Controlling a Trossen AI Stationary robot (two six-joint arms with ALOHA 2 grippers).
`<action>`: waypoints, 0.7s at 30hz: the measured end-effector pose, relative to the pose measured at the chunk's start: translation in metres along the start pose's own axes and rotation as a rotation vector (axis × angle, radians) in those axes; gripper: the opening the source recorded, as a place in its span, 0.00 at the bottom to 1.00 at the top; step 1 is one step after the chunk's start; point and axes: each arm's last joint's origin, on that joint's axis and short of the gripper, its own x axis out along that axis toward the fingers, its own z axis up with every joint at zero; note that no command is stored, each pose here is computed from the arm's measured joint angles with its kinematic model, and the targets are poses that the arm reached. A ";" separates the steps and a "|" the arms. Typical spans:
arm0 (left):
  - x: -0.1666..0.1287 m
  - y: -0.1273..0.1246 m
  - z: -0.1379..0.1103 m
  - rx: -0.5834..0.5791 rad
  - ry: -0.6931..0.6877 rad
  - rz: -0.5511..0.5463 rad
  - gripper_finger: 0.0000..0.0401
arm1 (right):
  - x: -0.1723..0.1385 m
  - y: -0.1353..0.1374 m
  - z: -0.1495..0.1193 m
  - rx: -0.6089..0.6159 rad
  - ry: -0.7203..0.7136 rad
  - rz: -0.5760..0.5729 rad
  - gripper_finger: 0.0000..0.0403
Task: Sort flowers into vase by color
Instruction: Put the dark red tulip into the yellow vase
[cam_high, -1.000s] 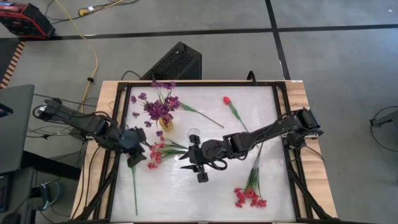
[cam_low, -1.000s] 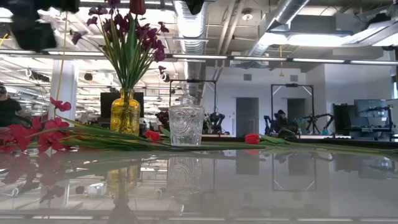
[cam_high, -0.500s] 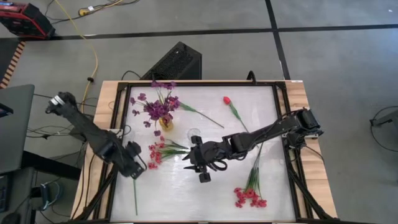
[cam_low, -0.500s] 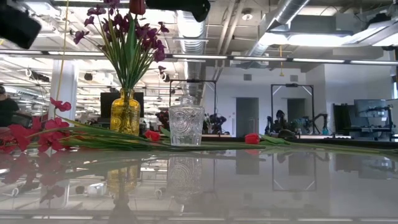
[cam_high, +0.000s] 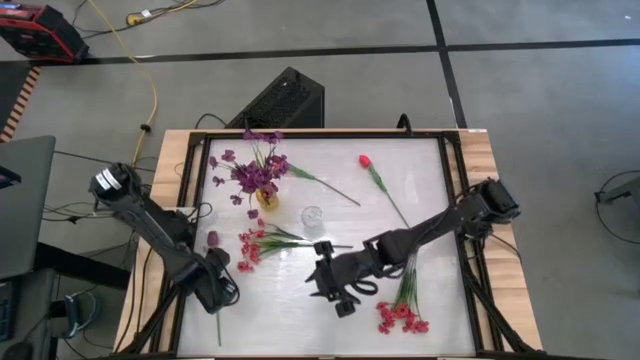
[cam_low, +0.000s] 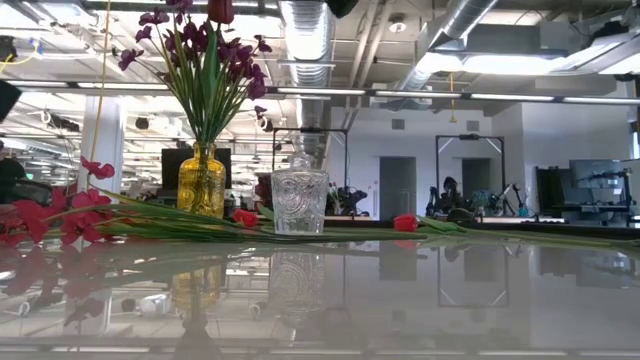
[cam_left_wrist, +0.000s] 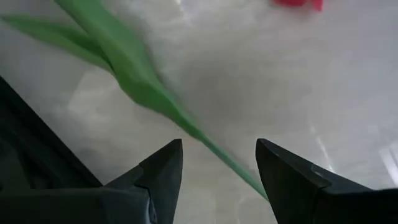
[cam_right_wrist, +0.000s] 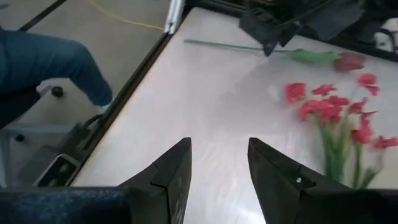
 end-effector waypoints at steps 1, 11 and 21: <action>0.000 -0.001 -0.002 -0.010 -0.001 -0.003 0.48 | 0.000 0.004 0.000 -0.005 0.004 0.007 0.45; 0.000 0.000 -0.023 -0.118 -0.037 -0.089 0.48 | -0.003 0.031 -0.002 -0.020 0.011 0.062 0.45; 0.024 -0.003 -0.027 -0.164 -0.104 -0.026 0.48 | -0.006 0.049 -0.003 -0.045 0.013 0.096 0.45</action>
